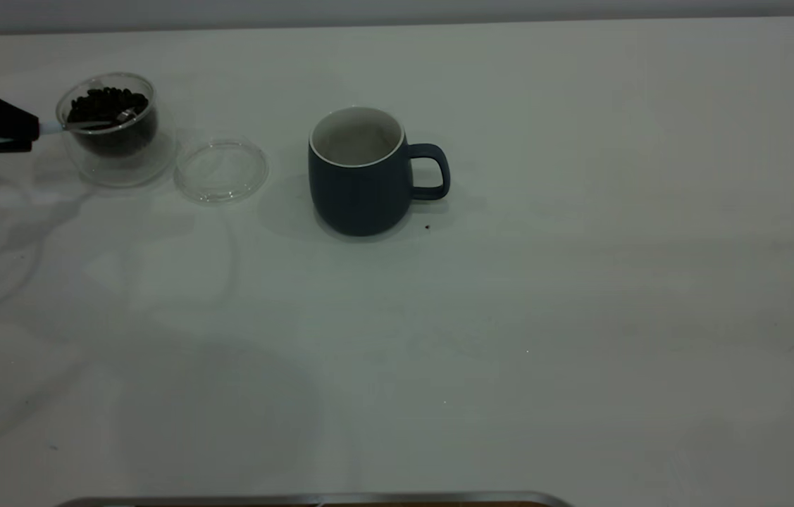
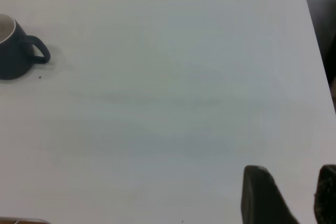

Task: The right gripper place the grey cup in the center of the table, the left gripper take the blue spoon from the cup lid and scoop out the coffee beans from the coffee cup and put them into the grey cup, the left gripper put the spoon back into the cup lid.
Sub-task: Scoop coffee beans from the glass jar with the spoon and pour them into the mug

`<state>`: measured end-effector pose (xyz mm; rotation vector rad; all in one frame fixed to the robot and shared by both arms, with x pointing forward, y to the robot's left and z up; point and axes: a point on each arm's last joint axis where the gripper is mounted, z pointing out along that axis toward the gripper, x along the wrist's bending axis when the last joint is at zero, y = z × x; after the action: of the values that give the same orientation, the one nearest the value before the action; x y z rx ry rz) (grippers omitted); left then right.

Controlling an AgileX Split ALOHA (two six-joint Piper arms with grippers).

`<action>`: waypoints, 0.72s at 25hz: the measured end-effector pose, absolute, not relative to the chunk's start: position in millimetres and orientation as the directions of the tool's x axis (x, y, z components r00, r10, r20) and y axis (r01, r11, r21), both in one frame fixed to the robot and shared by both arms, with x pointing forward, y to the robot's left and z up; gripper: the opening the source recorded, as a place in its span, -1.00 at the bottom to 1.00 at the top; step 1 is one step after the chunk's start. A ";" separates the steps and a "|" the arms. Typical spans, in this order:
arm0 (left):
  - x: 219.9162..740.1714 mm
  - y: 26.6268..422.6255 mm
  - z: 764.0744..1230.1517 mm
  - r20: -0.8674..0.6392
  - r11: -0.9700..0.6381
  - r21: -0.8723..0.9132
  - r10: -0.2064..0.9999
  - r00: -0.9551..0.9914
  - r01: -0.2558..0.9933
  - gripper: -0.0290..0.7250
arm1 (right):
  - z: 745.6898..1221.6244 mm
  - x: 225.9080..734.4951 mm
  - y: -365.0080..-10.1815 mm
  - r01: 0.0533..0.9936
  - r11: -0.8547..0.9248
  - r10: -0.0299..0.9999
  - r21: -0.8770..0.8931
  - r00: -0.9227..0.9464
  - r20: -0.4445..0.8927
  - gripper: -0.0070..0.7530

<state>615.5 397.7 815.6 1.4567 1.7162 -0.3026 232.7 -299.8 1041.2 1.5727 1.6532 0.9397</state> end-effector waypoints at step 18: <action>612.2 407.0 819.7 -0.758 0.338 0.317 0.652 0.022 0.886 -0.58 | 1041.2 232.7 -299.8 0.523 0.018 0.998 0.852 -0.058 0.014 -0.24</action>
<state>612.2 407.0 819.7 1.3886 1.7019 -0.3271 232.7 -299.8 1041.2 1.5727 1.6532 0.9397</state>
